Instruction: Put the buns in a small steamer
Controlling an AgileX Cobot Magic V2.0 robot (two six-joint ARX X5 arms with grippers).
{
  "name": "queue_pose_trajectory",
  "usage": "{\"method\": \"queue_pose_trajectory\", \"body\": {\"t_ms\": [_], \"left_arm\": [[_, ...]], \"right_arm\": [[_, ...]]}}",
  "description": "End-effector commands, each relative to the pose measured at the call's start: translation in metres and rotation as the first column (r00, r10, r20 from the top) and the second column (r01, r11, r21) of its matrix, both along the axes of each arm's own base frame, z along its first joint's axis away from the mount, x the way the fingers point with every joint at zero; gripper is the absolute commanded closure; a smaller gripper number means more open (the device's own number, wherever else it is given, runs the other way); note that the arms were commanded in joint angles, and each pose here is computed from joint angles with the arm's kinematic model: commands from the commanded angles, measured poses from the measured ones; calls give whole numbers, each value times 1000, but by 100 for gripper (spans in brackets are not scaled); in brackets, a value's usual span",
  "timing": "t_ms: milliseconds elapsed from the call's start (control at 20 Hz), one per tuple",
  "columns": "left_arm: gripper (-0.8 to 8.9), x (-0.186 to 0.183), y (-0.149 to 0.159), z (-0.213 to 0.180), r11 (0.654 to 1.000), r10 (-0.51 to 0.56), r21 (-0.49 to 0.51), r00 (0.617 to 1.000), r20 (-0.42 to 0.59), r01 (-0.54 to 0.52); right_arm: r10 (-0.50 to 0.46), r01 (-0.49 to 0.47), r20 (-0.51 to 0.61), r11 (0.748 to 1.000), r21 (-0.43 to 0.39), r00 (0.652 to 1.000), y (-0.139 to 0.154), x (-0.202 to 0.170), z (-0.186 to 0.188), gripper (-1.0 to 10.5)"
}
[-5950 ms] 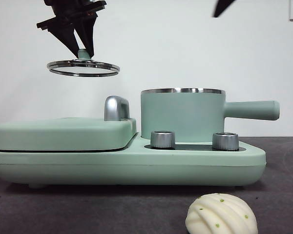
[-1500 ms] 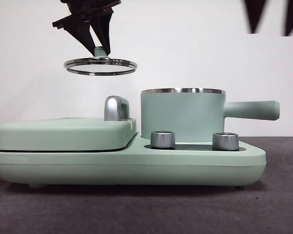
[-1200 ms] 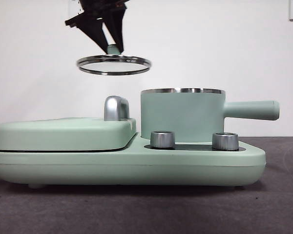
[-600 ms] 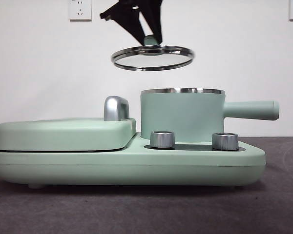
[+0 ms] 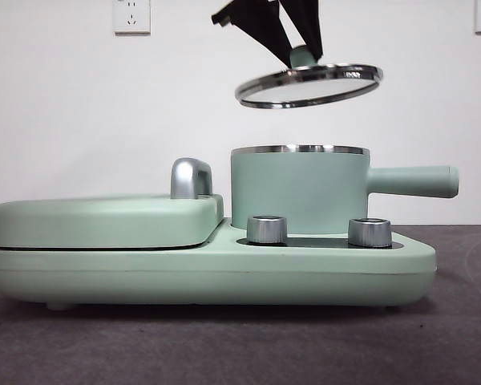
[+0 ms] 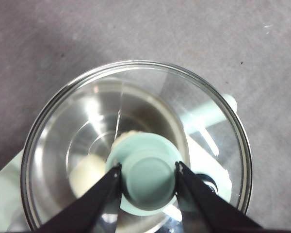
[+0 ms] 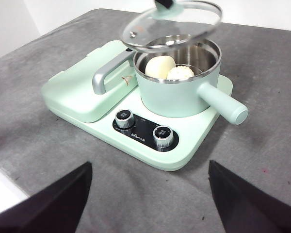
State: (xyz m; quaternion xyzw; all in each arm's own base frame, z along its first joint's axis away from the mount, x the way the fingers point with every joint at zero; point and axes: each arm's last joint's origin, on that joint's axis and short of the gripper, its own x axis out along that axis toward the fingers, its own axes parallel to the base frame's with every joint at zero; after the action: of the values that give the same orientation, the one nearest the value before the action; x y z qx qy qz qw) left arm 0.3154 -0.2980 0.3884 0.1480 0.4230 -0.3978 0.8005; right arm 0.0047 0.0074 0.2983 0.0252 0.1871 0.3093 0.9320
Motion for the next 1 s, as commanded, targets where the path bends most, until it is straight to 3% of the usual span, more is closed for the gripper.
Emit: {"method": "queue_pose_trajectory", "body": {"t_ms": [50,350,1000], "left_arm": [[700,3,-10,-5,1000,-25,-3,999,23,25],[736,11,-14,-20,998,10,65,1000,21,-12],[736,28,-20,-46,995,27,94,1000,-9,-26]], "right_arm": [[20,-20,30,1000,-12,999,0,-1,2,568],[20,-20,32,1000,-15,999,0,-1,2,568],[20,-19,32,1000,-15,999,0,0,2,568]]}}
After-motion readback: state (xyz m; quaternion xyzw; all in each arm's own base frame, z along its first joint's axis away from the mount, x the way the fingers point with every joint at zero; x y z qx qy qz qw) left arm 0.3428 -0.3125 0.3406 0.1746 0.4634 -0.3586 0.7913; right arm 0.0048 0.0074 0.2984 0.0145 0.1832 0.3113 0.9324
